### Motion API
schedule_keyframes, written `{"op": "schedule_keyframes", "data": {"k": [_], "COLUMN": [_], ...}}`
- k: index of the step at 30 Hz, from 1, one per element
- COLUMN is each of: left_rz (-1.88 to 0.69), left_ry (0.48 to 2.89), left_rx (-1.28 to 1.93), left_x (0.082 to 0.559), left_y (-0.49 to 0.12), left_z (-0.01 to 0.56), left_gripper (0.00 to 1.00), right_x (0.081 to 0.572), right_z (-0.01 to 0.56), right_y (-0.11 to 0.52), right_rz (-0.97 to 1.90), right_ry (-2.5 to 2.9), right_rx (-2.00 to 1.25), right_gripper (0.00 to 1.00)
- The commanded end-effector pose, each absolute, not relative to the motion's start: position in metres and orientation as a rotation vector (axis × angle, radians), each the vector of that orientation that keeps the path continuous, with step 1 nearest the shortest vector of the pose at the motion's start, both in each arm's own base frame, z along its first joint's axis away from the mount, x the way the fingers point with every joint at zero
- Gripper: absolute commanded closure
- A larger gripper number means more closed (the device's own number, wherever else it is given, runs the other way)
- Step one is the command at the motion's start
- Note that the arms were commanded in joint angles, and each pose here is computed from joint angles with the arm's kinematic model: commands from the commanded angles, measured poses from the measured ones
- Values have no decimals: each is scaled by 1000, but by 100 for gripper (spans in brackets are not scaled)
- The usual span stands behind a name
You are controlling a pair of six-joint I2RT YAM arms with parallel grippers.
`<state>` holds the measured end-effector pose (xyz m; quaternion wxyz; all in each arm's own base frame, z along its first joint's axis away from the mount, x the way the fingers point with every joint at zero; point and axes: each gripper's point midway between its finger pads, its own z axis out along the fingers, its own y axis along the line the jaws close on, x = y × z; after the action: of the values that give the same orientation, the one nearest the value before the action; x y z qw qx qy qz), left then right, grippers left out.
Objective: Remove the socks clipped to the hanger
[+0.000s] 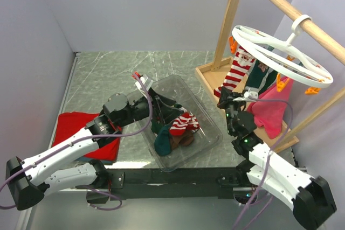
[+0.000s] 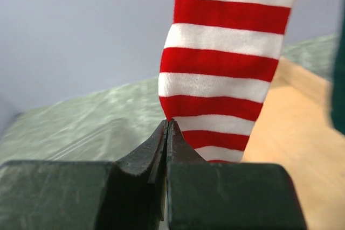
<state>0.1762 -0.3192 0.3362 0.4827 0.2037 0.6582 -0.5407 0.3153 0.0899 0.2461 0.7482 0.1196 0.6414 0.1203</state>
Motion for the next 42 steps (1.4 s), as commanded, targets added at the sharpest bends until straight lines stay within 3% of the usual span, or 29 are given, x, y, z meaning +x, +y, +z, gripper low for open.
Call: {"op": "schedule_keyframes", "data": {"k": [1, 6, 9, 10, 11, 18, 19, 30, 36, 40, 42], "left_rz": [-1409, -1431, -1439, -1425, -1422, -1492, -1493, -1575, -1615, -1703, -1730], "left_ry": [1516, 1551, 1525, 1553, 1544, 1484, 1568, 1542, 1367, 1369, 1370], "left_rx": [520, 540, 580, 591, 599, 655, 646, 660, 616, 575, 558], "left_x": [168, 178, 189, 197, 202, 242, 255, 297, 332, 358, 364], "left_y": [-327, -347, -366, -377, -382, -425, -438, -490, -485, -486, -482], "left_z": [361, 356, 382, 375, 379, 418, 397, 398, 429, 427, 423], "left_gripper": [21, 20, 19, 4, 4, 5, 5, 4, 17, 35, 37], "right_x": [294, 271, 262, 259, 257, 233, 229, 211, 207, 205, 205], "right_z": [242, 242, 245, 248, 246, 258, 261, 276, 276, 279, 281], "right_y": [123, 132, 130, 128, 129, 153, 154, 148, 146, 144, 143], "right_rz": [456, 554, 570, 573, 576, 718, 731, 756, 780, 779, 775], "right_ry": [1460, 1484, 1490, 1483, 1497, 1508, 1504, 1487, 1482, 1472, 1464], "right_rx": [142, 67, 59, 62, 49, -100, -115, -122, -104, -97, -95], "right_gripper": [100, 100, 100, 100, 100, 100, 100, 100, 100, 100, 100]}}
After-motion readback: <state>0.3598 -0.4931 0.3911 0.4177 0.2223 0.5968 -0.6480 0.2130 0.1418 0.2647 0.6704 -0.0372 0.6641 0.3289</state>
